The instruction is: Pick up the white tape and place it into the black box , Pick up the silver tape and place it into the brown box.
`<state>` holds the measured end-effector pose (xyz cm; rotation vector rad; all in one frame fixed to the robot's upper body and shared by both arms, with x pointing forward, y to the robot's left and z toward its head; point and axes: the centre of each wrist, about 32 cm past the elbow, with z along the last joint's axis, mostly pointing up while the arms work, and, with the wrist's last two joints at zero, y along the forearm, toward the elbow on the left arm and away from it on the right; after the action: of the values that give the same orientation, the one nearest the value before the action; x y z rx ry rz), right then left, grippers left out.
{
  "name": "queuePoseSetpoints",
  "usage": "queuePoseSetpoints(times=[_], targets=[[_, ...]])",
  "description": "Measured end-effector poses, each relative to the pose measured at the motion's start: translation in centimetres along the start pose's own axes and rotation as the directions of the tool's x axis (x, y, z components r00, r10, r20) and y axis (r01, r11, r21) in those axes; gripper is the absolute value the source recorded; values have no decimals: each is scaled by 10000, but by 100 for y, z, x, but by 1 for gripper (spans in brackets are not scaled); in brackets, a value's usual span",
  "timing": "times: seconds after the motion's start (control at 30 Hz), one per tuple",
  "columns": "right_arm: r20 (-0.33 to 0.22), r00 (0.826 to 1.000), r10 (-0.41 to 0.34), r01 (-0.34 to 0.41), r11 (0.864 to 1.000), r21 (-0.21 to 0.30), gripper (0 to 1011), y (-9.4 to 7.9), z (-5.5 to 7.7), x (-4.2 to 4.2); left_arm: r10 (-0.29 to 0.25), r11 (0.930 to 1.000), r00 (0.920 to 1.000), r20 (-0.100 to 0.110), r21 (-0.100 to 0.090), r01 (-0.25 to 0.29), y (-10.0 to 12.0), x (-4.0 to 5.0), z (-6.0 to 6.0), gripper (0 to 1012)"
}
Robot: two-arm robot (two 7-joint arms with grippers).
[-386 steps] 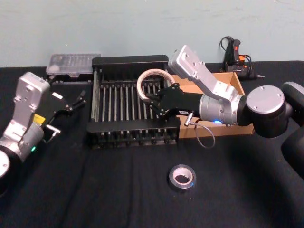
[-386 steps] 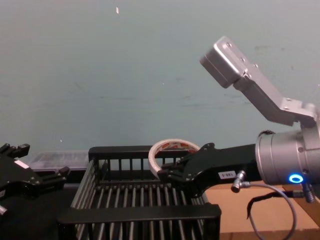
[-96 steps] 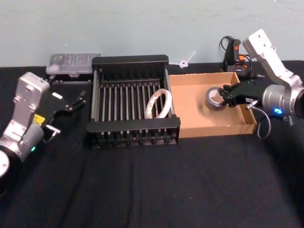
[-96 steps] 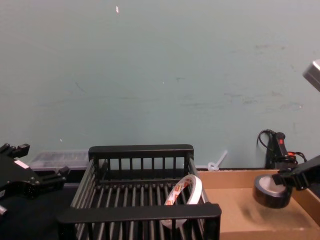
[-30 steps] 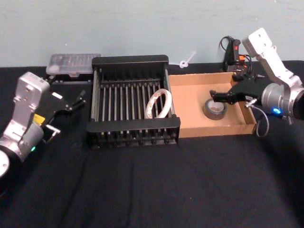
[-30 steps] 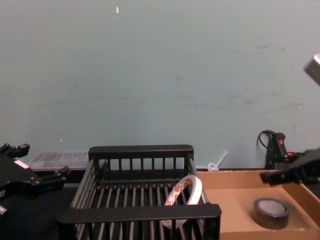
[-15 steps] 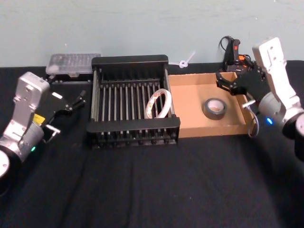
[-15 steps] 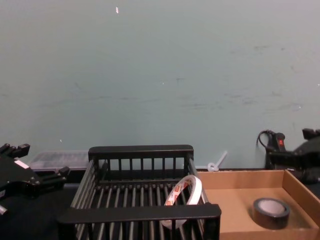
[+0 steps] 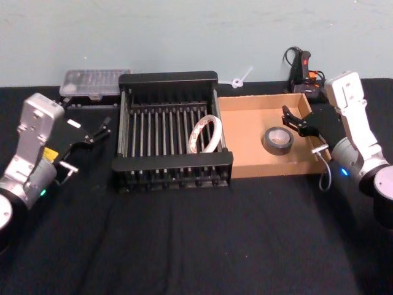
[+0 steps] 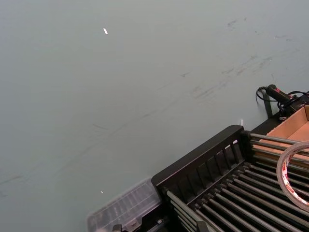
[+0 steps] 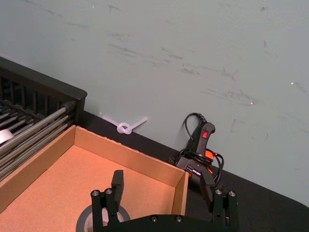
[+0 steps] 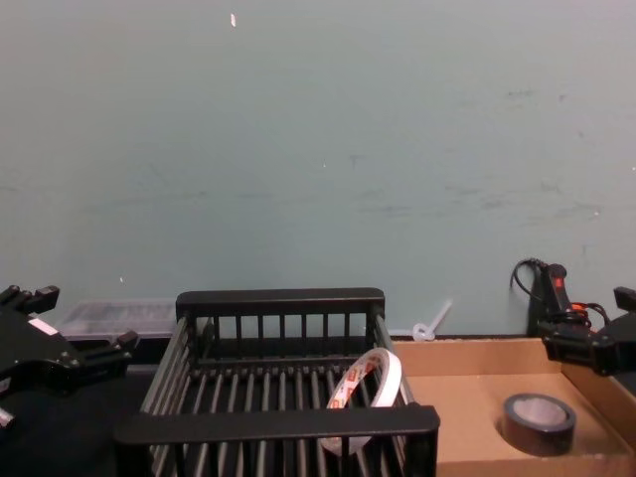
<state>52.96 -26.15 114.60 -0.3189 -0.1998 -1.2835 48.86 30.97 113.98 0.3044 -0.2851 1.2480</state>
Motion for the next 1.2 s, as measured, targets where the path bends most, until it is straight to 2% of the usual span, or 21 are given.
queuePoseSetpoints(times=[1.2], targets=[[12,10000,85,-85,10000,-10,1002,0,19,3,-1,10000,10000,0,1,1,0,0,0,1001]])
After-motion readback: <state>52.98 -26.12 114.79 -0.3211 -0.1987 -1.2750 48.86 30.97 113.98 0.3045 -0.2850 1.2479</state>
